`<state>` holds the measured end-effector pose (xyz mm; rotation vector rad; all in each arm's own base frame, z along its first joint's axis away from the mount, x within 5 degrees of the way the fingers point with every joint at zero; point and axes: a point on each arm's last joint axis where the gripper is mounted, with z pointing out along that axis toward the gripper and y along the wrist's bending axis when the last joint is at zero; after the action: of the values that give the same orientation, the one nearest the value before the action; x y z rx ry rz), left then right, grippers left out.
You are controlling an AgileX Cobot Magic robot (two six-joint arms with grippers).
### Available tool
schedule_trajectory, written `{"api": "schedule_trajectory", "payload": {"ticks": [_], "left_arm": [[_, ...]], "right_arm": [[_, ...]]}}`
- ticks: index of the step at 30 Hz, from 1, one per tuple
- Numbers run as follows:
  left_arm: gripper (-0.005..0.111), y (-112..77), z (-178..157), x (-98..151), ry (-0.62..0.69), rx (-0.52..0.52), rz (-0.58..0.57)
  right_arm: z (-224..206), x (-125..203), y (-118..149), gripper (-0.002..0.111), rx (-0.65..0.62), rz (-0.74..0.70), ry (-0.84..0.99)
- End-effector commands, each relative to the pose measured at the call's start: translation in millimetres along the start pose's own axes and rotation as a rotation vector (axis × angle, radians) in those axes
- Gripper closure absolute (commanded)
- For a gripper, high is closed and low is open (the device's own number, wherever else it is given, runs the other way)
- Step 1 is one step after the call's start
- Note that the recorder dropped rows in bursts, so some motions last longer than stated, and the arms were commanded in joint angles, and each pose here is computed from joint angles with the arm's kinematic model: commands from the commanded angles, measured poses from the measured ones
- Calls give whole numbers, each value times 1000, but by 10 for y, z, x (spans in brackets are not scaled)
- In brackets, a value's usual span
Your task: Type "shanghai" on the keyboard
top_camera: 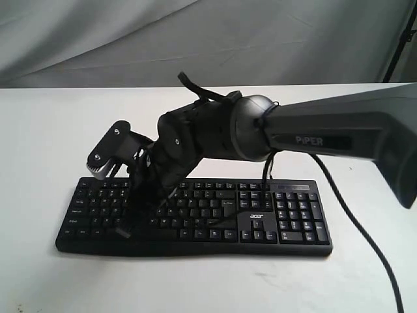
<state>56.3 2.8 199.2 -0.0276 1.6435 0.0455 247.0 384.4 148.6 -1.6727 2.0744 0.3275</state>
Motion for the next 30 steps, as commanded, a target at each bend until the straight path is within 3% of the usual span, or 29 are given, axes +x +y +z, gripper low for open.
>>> {"api": "schedule_trajectory", "payload": {"ticks": [1, 30], "left_arm": [[107, -4, -1, 0, -6, 7, -5], [107, -4, -1, 0, -6, 7, -5]], "right_arm": [[70, 34, -28, 108, 0, -8, 17], [198, -83, -57, 108, -39, -22, 38]]}}
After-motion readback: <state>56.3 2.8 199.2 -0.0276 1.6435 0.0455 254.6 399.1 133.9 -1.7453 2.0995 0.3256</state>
